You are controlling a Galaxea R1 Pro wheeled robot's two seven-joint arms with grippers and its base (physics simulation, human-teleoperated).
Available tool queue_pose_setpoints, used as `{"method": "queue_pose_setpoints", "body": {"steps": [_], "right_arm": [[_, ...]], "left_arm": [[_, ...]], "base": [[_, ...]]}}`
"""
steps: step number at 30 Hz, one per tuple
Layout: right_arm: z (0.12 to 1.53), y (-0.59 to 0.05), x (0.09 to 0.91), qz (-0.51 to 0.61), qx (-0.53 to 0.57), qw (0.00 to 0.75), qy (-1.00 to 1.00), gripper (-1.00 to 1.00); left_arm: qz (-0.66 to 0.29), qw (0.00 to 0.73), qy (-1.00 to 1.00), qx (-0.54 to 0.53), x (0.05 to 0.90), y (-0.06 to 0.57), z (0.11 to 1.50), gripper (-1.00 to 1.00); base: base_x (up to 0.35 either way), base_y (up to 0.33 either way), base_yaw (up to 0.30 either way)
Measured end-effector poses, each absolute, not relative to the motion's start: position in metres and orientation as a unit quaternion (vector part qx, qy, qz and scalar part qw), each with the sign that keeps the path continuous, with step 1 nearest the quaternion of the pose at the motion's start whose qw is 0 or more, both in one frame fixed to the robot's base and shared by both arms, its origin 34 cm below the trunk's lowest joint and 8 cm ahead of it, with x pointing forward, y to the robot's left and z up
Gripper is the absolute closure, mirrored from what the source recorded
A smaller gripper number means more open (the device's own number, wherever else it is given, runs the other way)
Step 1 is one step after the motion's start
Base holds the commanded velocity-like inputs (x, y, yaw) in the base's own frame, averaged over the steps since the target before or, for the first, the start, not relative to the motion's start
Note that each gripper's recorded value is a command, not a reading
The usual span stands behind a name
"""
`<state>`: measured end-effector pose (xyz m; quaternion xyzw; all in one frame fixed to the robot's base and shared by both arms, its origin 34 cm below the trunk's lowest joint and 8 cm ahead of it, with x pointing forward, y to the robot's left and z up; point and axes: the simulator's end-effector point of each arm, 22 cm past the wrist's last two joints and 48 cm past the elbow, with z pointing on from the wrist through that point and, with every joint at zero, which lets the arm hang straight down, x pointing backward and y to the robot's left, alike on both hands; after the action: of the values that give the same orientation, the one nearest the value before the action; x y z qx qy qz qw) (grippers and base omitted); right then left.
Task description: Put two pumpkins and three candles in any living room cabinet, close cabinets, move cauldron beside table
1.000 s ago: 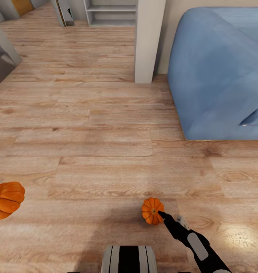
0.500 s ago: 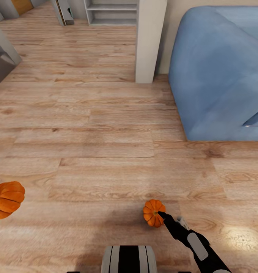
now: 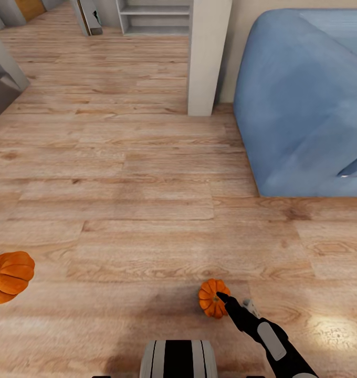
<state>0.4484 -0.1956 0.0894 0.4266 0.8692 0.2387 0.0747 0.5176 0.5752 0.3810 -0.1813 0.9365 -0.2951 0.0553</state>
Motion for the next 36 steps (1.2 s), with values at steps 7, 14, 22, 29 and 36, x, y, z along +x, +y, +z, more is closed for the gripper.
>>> {"method": "queue_pose_setpoints", "body": {"steps": [7, 14, 22, 29, 36], "right_arm": [[0.089, -0.194, 0.448, 0.239, 0.426, 0.074, 0.869, -1.0], [0.085, -0.193, 0.443, 0.236, 0.428, 0.068, 0.87, -1.0], [0.082, -0.192, 0.445, 0.241, 0.435, 0.069, 0.865, -1.0], [0.08, -0.193, 0.441, 0.238, 0.436, 0.065, 0.865, -1.0], [0.08, -0.193, 0.441, 0.238, 0.434, 0.065, 0.867, -1.0]], "left_arm": [[-0.296, 0.055, 0.936, -0.181, 0.518, 0.574, 0.38, 1.0], [-0.294, 0.049, 0.937, -0.183, 0.516, 0.575, 0.375, 1.0], [-0.293, 0.042, 0.937, -0.186, 0.514, 0.575, 0.368, 1.0], [-0.293, 0.042, 0.937, -0.185, 0.514, 0.575, 0.368, 1.0], [-0.293, 0.042, 0.937, -0.185, 0.514, 0.575, 0.368, 1.0]], "base": [[0.035, 0.0, 0.0], [0.001, 0.0, 0.0], [0.0, 0.0, 0.0], [0.131, 0.0, 0.0], [0.021, 0.0, 0.0]]}}
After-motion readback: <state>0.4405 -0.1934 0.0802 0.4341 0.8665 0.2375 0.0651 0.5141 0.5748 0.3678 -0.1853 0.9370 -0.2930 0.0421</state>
